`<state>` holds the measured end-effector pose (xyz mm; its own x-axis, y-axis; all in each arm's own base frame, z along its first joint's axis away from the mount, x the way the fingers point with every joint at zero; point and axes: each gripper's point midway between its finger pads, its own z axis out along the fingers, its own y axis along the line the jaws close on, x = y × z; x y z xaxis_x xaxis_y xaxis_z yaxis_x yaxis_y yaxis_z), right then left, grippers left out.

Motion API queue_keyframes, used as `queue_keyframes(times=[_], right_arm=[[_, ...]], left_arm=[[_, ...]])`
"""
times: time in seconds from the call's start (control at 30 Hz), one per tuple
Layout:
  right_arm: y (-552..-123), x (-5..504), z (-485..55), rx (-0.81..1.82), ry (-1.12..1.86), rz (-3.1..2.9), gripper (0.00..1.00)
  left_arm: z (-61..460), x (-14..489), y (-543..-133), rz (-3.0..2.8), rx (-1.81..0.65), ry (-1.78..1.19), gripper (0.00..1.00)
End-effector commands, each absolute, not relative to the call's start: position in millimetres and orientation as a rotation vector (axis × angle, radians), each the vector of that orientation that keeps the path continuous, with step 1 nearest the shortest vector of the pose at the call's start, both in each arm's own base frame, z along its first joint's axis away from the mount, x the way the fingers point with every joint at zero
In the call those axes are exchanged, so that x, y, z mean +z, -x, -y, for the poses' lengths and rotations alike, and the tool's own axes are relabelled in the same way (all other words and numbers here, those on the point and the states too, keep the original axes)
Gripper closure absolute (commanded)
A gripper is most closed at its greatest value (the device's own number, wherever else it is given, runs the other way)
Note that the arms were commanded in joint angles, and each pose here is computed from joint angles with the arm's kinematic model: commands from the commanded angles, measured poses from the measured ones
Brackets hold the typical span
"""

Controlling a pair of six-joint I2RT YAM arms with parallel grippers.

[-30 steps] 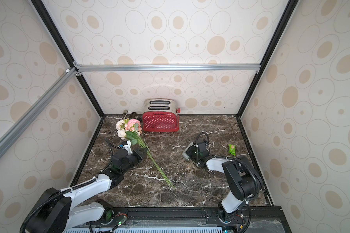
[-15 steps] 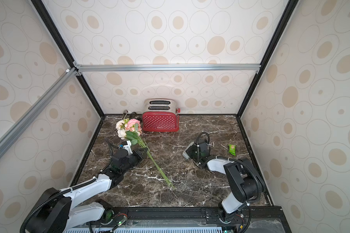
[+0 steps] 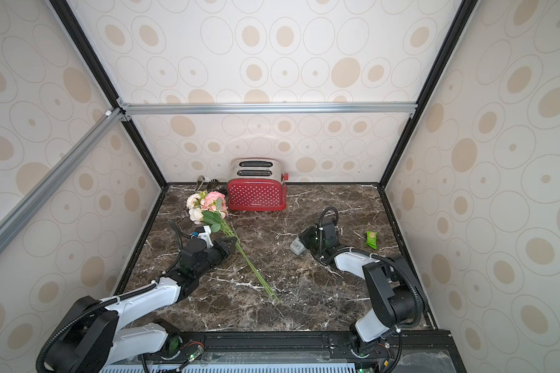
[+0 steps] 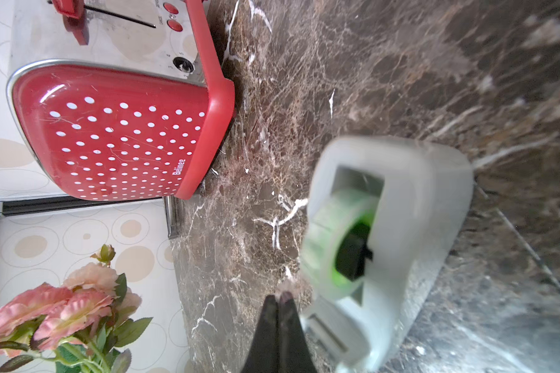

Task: Wrap bouquets with tape
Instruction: Pull the tape from the tape cutter.

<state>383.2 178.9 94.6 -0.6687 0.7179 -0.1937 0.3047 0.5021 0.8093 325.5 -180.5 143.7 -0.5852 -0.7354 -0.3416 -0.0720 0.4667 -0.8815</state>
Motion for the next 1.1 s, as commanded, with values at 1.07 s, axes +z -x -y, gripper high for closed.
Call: queue_keyframes(times=[1.07], right_arm=[[-373, 160, -217, 1.260, -0.700, -2.189, 1.00]], left_arm=[[212, 148, -345, -1.854, -1.173, 0.775, 1.00]])
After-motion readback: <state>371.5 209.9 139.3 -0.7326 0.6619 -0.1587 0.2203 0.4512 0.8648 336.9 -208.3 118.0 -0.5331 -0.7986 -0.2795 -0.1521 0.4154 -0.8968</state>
